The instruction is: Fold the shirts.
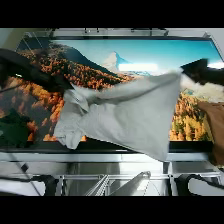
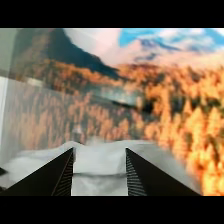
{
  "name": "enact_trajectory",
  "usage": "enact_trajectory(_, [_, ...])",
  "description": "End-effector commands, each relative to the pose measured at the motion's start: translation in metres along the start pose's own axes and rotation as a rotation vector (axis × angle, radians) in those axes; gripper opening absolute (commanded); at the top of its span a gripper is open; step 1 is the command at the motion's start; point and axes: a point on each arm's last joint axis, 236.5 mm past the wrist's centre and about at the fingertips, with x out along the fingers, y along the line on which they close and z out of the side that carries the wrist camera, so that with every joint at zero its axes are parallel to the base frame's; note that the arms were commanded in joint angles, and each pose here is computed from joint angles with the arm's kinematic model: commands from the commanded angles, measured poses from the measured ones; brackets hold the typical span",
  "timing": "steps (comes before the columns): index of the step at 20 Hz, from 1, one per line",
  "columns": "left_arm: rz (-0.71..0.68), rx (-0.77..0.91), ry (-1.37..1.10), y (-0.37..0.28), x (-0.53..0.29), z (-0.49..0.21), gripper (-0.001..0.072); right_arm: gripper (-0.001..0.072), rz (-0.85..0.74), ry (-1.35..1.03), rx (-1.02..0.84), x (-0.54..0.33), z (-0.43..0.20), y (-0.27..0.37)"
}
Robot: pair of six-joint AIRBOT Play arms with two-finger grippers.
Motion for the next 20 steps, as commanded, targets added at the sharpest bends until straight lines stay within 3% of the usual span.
enact_trajectory(1, [-0.107, -0.188, 0.304, 0.051, 0.065, -0.031, 0.0707, 0.0357, 0.109, 0.076, 0.179, 0.048, -0.011, -0.051])
enact_trajectory(3, [-0.130, -0.199, 0.346, 0.054, 0.051, -0.030, 0.0707, 0.0325, 0.145, 0.086, 0.161, 0.036, -0.007, -0.048])
enact_trajectory(4, [-0.129, -0.187, 0.306, 0.052, 0.043, -0.021, 0.0706, 0.0215, 0.159, 0.087, 0.130, 0.026, -0.005, -0.044])
enact_trajectory(7, [-0.129, -0.146, 0.193, 0.035, 0.003, -0.008, 0.0706, 0.0284, 0.139, 0.226, 0.070, -0.012, -0.036, -0.035])
enact_trajectory(12, [-0.114, -0.117, 0.114, 0.015, -0.038, -0.055, 0.0705, 0.0282, -0.170, 0.440, 0.144, -0.061, -0.166, -0.070])
enact_trajectory(13, [-0.114, -0.129, 0.097, 0.014, -0.042, -0.069, 0.0684, 0.0305, -0.267, 0.453, 0.198, -0.074, -0.196, -0.084])
enact_trajectory(14, [-0.110, -0.155, 0.073, 0.014, -0.047, -0.081, 0.0624, 0.0406, -0.354, 0.465, 0.270, -0.086, -0.226, -0.094])
enact_trajectory(15, [-0.102, -0.175, 0.043, 0.015, -0.051, -0.091, 0.0619, 0.0511, -0.396, 0.478, 0.334, -0.094, -0.253, -0.097])
enact_trajectory(20, [-0.049, -0.274, -0.105, 0.020, -0.066, -0.138, 0.0620, 0.0526, -0.414, 0.489, 0.466, -0.104, -0.336, -0.090])
